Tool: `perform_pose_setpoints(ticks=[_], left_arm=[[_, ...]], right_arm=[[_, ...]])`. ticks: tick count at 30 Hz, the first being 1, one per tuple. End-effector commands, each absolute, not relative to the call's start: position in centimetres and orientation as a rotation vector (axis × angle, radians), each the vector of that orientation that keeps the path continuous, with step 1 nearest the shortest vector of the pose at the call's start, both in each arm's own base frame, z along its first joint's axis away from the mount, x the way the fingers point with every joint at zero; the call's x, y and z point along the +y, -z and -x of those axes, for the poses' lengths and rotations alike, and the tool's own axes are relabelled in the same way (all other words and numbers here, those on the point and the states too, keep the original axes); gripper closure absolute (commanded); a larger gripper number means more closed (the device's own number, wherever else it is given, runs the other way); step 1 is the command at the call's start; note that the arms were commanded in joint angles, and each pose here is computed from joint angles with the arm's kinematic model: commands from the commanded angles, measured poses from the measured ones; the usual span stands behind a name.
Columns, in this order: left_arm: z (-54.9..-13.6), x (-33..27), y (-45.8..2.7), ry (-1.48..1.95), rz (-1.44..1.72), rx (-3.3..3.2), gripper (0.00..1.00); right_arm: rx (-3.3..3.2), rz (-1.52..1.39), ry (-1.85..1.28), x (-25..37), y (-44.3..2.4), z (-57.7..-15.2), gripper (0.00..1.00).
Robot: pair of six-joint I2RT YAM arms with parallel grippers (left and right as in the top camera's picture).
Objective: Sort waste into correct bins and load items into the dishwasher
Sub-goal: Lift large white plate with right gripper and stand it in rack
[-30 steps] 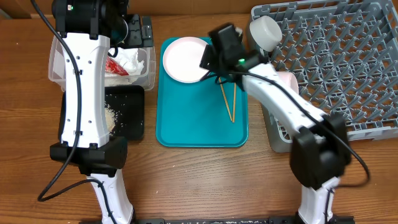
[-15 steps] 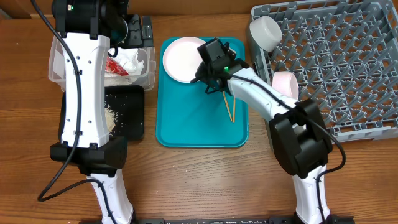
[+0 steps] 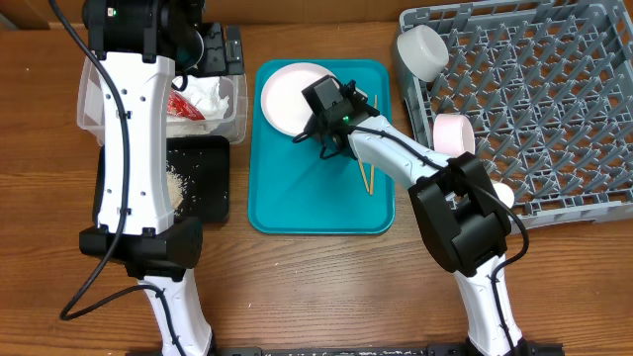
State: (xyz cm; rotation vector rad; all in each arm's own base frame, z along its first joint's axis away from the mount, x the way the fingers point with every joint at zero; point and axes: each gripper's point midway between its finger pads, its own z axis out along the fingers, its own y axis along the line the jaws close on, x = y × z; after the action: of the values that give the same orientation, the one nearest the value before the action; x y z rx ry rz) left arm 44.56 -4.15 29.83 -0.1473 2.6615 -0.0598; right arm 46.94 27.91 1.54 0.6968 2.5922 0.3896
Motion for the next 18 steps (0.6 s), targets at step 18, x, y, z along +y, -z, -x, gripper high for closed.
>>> perform_pose_setpoints(ticks=[18], left_arm=[[-44.4, -4.5, -30.8, 0.069, 0.149, 2.632, 0.0]], right_arm=[[2.59, -0.178, -0.277, 25.4, -9.2, -47.0, 0.96]])
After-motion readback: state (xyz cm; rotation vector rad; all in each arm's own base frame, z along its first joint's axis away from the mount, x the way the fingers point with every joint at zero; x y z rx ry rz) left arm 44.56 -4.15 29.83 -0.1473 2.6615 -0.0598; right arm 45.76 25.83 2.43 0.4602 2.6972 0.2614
